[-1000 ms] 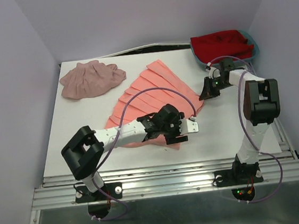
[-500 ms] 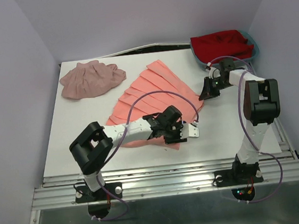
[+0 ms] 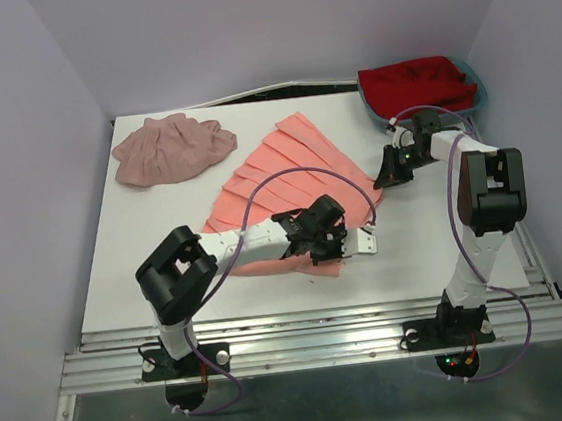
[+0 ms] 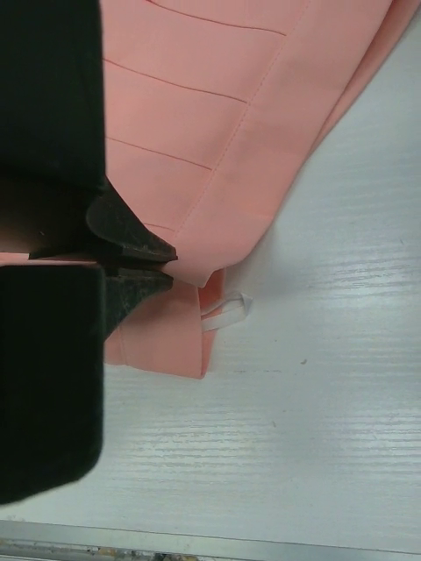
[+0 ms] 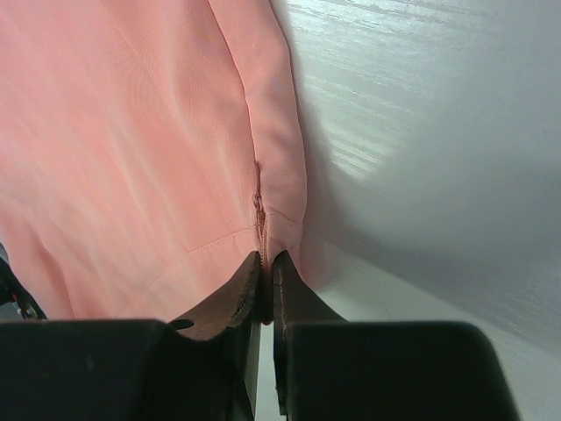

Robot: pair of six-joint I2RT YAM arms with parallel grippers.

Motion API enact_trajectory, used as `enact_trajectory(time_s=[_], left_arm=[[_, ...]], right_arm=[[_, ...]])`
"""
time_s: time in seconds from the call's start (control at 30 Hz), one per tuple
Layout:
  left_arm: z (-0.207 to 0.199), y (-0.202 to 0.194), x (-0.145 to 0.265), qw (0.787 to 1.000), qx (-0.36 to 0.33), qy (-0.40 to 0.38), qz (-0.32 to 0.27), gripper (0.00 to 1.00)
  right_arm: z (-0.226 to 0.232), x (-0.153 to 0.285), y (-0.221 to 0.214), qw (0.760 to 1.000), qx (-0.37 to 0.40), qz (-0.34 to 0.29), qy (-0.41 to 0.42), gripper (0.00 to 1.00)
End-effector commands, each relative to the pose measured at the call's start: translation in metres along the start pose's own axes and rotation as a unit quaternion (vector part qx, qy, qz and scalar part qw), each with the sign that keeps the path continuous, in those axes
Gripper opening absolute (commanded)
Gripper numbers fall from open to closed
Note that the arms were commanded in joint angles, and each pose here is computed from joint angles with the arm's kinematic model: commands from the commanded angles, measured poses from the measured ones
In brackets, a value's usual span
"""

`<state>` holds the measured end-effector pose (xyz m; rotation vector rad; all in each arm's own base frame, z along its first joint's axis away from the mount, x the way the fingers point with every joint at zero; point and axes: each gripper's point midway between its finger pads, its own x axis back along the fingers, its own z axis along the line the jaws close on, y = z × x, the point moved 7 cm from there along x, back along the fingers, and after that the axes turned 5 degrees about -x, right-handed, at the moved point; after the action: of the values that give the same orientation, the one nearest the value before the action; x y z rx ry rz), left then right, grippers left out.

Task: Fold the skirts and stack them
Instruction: Fold the skirt

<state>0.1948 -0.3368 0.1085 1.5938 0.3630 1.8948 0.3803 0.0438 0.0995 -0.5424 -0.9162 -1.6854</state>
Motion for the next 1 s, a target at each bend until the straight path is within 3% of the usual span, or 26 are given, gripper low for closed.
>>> enact_trajectory(time_s=[0.0,0.07,0.13,0.17,0.3,0.33,0.37,0.4,0.8,0.97], left_arm=[[0.017,0.016,0.002,0.999,-0.017,0.035,-0.025,0.01],[0.014,0.006,-0.009,0.999,-0.018,0.032,-0.014,0.04],[0.011,-0.001,-0.016,0.999,-0.018,0.034,-0.006,0.13],[0.010,-0.006,-0.020,0.999,-0.018,0.035,0.001,0.28],[0.006,-0.023,-0.024,0.998,-0.024,0.052,0.024,0.60],[0.004,-0.024,-0.024,0.998,-0.025,0.051,0.026,0.84],[0.000,-0.027,-0.023,0.998,-0.026,0.049,0.030,0.87],[-0.002,-0.029,-0.023,0.998,-0.029,0.050,0.034,0.97],[-0.045,-0.035,-0.017,0.995,-0.077,0.047,0.045,0.99],[-0.049,-0.041,-0.018,0.995,-0.080,0.040,0.052,0.98]], right_arm=[[0.007,0.006,0.000,1.000,0.006,0.003,0.020,0.01],[0.008,0.007,0.000,1.000,0.006,0.003,0.018,0.01],[0.010,0.009,0.002,1.000,0.008,0.002,0.020,0.01],[0.010,0.009,0.003,1.000,0.007,0.002,0.020,0.01],[0.012,0.012,0.008,1.000,0.009,0.000,0.014,0.01],[0.012,0.013,0.011,1.000,0.011,0.000,0.014,0.01],[0.012,0.013,0.012,1.000,0.011,0.000,0.012,0.01],[0.012,0.013,0.013,1.000,0.011,0.000,0.010,0.01],[0.001,0.022,0.050,0.998,0.035,-0.035,-0.036,0.01],[-0.016,0.015,0.047,0.999,-0.007,-0.025,-0.043,0.01]])
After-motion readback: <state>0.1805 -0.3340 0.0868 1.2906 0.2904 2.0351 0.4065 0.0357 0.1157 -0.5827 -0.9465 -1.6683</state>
